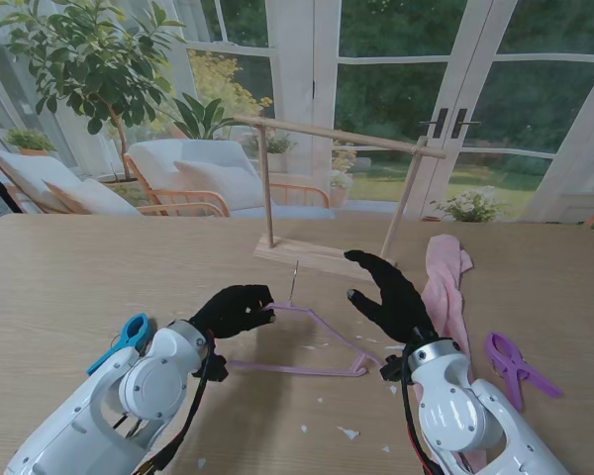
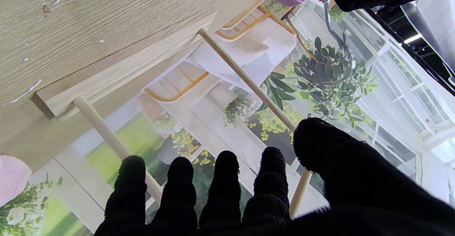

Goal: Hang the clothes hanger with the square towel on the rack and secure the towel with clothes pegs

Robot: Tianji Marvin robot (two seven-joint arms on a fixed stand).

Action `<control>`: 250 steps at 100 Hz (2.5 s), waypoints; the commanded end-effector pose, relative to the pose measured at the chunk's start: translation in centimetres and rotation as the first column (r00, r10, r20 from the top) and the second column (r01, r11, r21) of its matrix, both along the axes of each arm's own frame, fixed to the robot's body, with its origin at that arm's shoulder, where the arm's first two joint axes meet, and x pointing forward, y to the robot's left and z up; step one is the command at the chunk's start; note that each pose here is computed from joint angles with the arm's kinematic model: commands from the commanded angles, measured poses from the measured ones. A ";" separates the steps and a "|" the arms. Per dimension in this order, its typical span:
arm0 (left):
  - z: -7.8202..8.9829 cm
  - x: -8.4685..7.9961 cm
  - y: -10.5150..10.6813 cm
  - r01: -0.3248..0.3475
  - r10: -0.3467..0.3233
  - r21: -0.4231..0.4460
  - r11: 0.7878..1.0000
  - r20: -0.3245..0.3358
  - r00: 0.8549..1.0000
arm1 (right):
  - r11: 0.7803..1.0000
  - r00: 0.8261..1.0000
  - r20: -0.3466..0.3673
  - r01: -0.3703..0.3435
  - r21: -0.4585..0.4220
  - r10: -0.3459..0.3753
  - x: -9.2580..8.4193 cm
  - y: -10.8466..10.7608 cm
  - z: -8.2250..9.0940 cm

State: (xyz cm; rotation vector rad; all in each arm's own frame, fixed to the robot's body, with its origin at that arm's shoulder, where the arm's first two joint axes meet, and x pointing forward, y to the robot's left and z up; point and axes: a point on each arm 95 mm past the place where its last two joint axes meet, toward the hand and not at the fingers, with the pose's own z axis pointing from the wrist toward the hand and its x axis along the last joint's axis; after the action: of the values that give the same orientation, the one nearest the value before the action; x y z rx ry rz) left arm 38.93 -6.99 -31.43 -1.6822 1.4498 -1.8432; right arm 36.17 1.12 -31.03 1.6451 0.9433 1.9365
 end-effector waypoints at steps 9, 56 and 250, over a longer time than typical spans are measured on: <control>0.5 0.0 -0.1 0.022 -0.022 -0.002 1.000 -0.031 0.999 | 1.000 1.000 -0.012 -0.007 0.007 0.007 -0.1 0.4 -0.2; 0.8 0.1 -0.2 0.029 -0.029 -0.002 1.000 -0.042 0.999 | 1.000 1.000 -0.010 -0.004 0.009 0.004 -0.2 0.4 -0.1; 3.8 -0.9 2.5 0.060 -0.048 -0.194 0.979 0.067 0.997 | 0.997 0.998 0.047 0.032 -0.070 -0.028 -1.2 0.4 2.4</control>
State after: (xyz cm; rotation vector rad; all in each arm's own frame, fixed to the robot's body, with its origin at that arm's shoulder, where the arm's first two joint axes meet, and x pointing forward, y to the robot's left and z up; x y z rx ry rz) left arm 38.46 -4.28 -28.08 -1.6819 1.3328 -2.0827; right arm 35.25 1.45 -28.89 1.5519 0.9372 1.9003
